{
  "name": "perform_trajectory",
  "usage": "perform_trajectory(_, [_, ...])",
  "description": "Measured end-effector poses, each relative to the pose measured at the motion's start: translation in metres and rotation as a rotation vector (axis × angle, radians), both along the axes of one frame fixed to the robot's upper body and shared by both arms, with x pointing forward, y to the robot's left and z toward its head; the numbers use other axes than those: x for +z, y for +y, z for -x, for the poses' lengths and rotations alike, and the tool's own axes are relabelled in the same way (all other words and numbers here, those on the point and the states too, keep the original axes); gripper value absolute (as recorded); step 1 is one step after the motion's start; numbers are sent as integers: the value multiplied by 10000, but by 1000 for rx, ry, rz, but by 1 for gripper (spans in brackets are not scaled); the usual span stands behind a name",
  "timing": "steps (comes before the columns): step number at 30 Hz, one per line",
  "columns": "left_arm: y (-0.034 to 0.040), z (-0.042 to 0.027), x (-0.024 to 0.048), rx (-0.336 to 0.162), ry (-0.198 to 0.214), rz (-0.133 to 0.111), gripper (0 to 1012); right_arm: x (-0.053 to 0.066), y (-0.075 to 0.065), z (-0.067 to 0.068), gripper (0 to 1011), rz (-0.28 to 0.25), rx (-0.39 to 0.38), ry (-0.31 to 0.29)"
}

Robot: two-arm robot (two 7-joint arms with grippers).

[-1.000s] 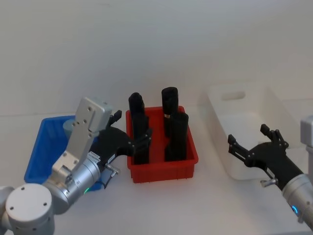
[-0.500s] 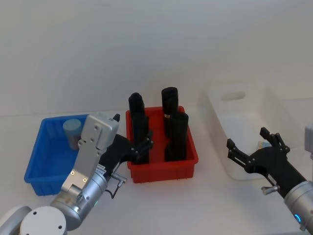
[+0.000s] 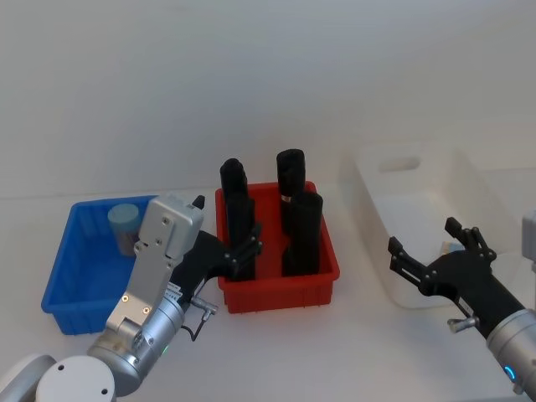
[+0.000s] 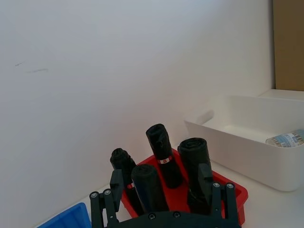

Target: Pick the cotton swabs from the blue box and place them into the white box.

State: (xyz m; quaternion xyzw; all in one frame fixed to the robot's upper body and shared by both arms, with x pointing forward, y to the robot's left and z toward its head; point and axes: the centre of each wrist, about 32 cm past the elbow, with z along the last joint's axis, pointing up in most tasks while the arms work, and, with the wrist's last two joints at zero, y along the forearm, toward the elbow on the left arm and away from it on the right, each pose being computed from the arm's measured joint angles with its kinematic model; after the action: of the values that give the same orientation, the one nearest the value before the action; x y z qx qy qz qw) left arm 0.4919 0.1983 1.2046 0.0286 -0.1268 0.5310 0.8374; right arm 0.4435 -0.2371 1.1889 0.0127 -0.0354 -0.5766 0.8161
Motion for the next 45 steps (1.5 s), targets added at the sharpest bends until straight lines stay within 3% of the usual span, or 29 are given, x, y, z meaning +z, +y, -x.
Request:
perform_trajectory(6, [0, 0, 0, 0, 0, 0, 1000, -12, -3, -43, 1002, 6, 1, 2])
perform_trajectory(13, [1, -1, -1, 0, 1, 0, 1000, -49, -14, -182, 1002, 22, 9, 13])
perform_trajectory(29, [1, -1, -1, 0, 1, 0, 999, -165, 66, -736, 1002, 77, 107, 31])
perform_trajectory(32, [1, -1, -1, 0, 1, 0, 1000, -189, 105, -890, 1002, 86, 132, 34])
perform_trajectory(45, [1, -1, -1, 0, 1, 0, 1000, -222, 251, -1335, 1002, 111, 238, 32])
